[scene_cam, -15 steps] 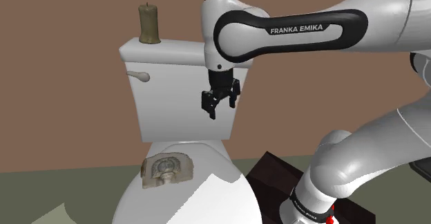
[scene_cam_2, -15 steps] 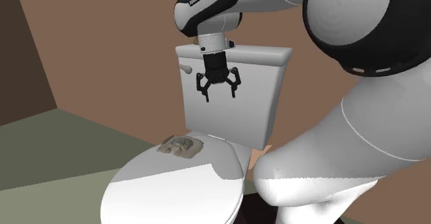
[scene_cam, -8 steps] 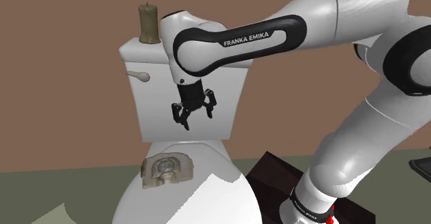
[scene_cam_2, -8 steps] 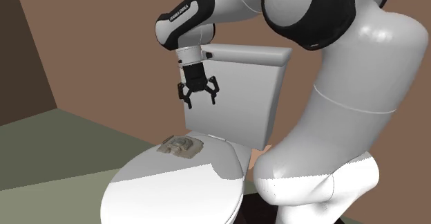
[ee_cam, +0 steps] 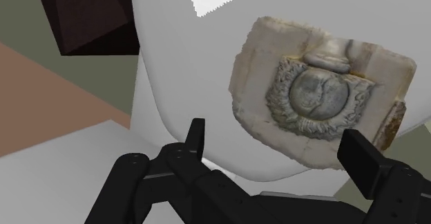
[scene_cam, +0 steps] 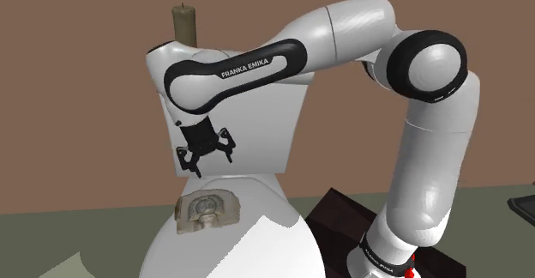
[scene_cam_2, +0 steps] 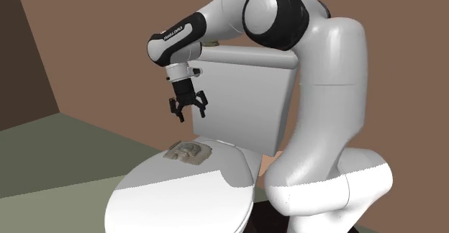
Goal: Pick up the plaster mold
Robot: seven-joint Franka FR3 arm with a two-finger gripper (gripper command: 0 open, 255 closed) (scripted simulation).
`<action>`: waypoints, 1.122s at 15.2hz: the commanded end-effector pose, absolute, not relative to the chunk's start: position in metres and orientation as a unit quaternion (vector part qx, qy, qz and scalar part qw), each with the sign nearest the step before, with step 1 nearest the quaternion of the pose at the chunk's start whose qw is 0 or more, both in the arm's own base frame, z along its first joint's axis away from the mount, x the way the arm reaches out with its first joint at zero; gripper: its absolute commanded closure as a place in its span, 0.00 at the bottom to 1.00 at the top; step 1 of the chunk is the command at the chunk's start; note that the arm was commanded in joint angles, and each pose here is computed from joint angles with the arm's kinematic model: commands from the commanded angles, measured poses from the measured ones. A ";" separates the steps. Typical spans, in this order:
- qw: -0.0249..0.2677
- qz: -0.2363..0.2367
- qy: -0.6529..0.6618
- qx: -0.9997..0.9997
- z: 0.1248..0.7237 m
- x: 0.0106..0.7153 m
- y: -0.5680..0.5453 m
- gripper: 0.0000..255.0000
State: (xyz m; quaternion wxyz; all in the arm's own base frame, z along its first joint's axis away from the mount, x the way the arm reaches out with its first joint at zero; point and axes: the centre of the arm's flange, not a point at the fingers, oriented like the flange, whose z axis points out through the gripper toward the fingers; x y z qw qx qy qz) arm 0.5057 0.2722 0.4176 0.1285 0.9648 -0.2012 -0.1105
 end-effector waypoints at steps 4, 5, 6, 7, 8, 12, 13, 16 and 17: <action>0.149 -0.127 -0.245 0.950 0.373 0.556 0.306 0.00; 0.153 -0.130 -0.253 0.946 0.364 0.566 0.312 0.00; 0.157 -0.133 -0.261 0.943 0.355 0.576 0.318 0.00; 0.161 -0.137 -0.269 0.940 0.346 0.586 0.324 0.00; 0.165 -0.140 -0.277 0.936 0.337 0.596 0.329 0.00; 0.180 -0.152 -0.308 0.922 0.300 0.635 0.347 0.00; 0.180 -0.152 -0.308 0.922 0.295 0.635 0.347 0.00; 0.180 -0.152 -0.308 0.922 0.279 0.635 0.347 0.00; 0.180 -0.152 -0.308 0.922 0.273 0.635 0.347 0.00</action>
